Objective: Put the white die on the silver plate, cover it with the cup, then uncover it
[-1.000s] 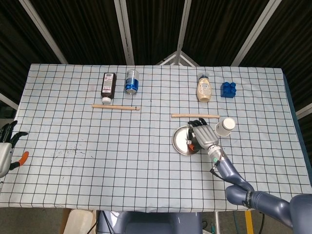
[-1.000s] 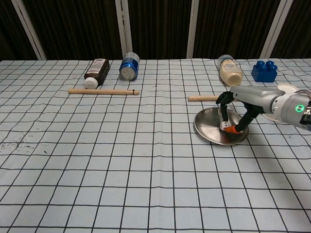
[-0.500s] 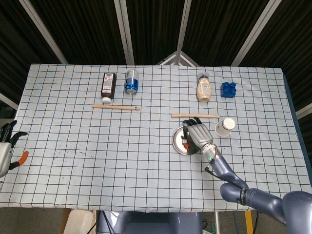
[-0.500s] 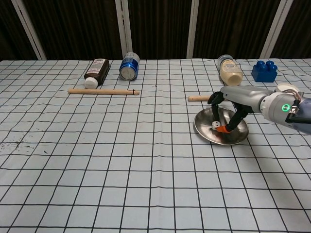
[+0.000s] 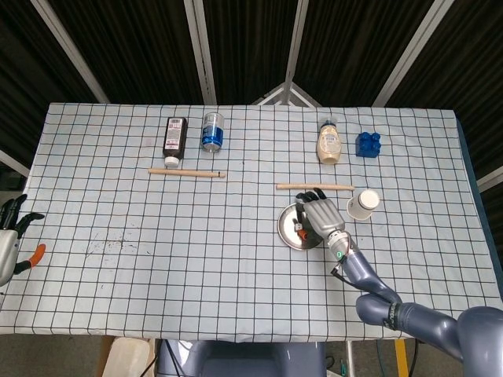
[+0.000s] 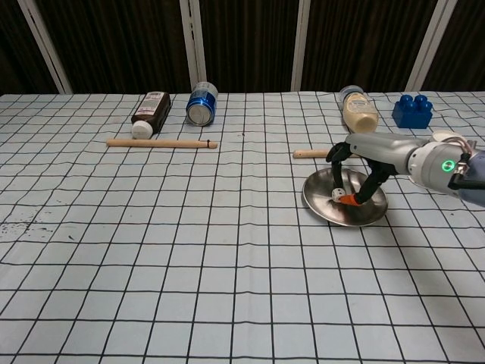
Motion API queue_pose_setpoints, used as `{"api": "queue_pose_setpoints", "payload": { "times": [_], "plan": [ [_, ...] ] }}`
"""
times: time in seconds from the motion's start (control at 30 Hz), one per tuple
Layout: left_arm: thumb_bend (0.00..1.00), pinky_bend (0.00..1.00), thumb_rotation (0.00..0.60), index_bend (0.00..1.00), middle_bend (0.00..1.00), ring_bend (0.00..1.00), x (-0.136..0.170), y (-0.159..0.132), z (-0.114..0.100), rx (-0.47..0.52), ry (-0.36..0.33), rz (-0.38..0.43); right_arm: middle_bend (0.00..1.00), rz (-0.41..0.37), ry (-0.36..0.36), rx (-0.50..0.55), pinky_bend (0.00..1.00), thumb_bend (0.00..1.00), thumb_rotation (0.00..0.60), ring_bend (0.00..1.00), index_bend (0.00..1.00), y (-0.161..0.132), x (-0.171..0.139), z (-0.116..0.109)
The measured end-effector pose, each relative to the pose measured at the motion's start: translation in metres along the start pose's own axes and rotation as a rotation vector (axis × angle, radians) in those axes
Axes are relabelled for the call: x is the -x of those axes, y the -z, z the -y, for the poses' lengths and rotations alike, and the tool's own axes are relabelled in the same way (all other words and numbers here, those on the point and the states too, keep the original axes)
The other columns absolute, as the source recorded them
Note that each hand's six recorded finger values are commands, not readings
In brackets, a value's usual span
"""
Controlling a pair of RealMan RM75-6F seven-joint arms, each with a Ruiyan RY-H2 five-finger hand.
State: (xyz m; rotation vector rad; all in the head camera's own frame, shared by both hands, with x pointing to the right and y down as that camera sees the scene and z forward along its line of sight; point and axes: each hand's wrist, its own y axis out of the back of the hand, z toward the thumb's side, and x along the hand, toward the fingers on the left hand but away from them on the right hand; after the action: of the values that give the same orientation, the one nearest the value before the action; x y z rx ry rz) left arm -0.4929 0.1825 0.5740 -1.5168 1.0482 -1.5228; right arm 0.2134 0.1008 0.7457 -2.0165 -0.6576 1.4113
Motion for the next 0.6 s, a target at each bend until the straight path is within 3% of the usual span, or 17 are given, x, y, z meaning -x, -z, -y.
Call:
{"api": "queue_pose_setpoints", "payload": {
  "times": [0.23,0.47,0.6],
  "plan": [
    [0.47,0.10,0.600,0.28,0.00,0.00,0.000,0.000,0.000,0.002,0.000,0.000,0.15,-0.006,-0.012,0.005,0.00,0.16,0.600,0.13,0.10,-0.003,-0.003,0.000],
    [0.47,0.10,0.600,0.28,0.00,0.00,0.000,0.002,0.000,0.005,-0.001,-0.006,0.14,-0.010,0.008,0.006,0.00,0.15,0.600,0.12,0.08,-0.005,-0.006,-0.008],
    [0.47,0.10,0.600,0.28,0.00,0.00,-0.001,0.002,0.000,0.005,0.004,-0.004,0.14,-0.007,0.054,0.005,0.00,0.15,0.600,0.12,0.08,-0.001,-0.012,-0.026]
  ]
}}
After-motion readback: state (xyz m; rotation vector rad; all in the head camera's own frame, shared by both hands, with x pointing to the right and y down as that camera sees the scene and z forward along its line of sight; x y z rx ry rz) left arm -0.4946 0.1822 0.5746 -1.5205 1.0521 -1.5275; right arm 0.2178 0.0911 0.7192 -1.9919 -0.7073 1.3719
